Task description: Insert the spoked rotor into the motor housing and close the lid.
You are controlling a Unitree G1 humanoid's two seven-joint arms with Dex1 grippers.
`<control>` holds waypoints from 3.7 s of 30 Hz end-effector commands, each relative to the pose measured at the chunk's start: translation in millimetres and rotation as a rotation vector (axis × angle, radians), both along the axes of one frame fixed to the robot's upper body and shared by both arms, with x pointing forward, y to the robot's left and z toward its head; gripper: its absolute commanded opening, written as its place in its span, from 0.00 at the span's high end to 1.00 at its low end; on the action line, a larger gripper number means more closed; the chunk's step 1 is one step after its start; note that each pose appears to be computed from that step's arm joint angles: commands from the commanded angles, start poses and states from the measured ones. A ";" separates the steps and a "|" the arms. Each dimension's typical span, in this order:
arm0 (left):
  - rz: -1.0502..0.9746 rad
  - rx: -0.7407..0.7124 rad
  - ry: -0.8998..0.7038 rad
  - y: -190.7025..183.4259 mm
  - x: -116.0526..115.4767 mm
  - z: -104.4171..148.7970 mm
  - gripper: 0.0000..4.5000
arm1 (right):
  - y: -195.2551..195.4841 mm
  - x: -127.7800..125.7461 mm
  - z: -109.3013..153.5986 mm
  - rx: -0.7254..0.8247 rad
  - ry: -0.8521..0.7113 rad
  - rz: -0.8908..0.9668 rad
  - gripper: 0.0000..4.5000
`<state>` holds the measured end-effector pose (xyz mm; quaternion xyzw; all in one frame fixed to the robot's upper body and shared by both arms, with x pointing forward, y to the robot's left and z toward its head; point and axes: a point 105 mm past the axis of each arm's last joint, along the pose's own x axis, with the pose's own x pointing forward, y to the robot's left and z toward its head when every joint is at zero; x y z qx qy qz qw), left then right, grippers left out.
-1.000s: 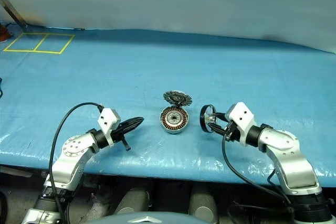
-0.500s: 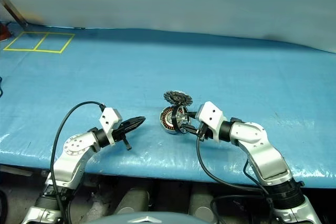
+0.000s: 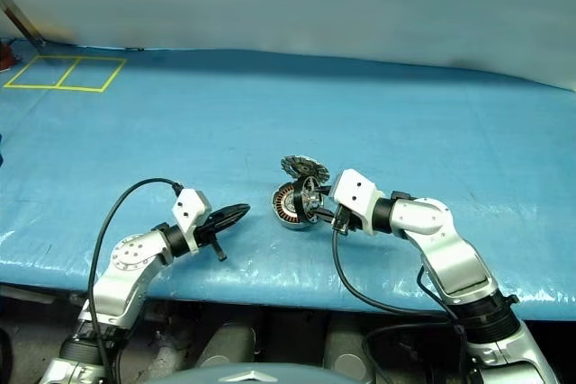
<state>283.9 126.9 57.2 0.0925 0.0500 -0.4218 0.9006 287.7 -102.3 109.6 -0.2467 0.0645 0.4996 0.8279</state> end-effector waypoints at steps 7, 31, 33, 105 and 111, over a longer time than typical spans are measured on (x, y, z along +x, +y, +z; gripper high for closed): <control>-0.001 -0.007 -0.054 -2.7 1.9 10.9 1.00 | 11.4 11.0 2.3 -0.079 -0.089 0.039 0.63; 0.022 -0.016 -0.045 -3.0 -0.2 4.9 1.00 | 9.7 12.1 6.7 -0.241 -0.152 0.103 0.63; 0.024 -0.018 -0.046 -3.3 -0.3 4.5 1.00 | 9.6 13.4 7.3 -0.258 -0.159 0.110 0.63; 0.030 -0.040 -0.051 -2.9 2.6 3.2 1.00 | 32.4 15.1 6.4 0.015 -0.023 0.080 0.70; 0.024 -0.033 -0.055 -3.3 5.0 5.2 1.00 | 34.7 27.5 -4.3 0.041 0.007 0.025 0.85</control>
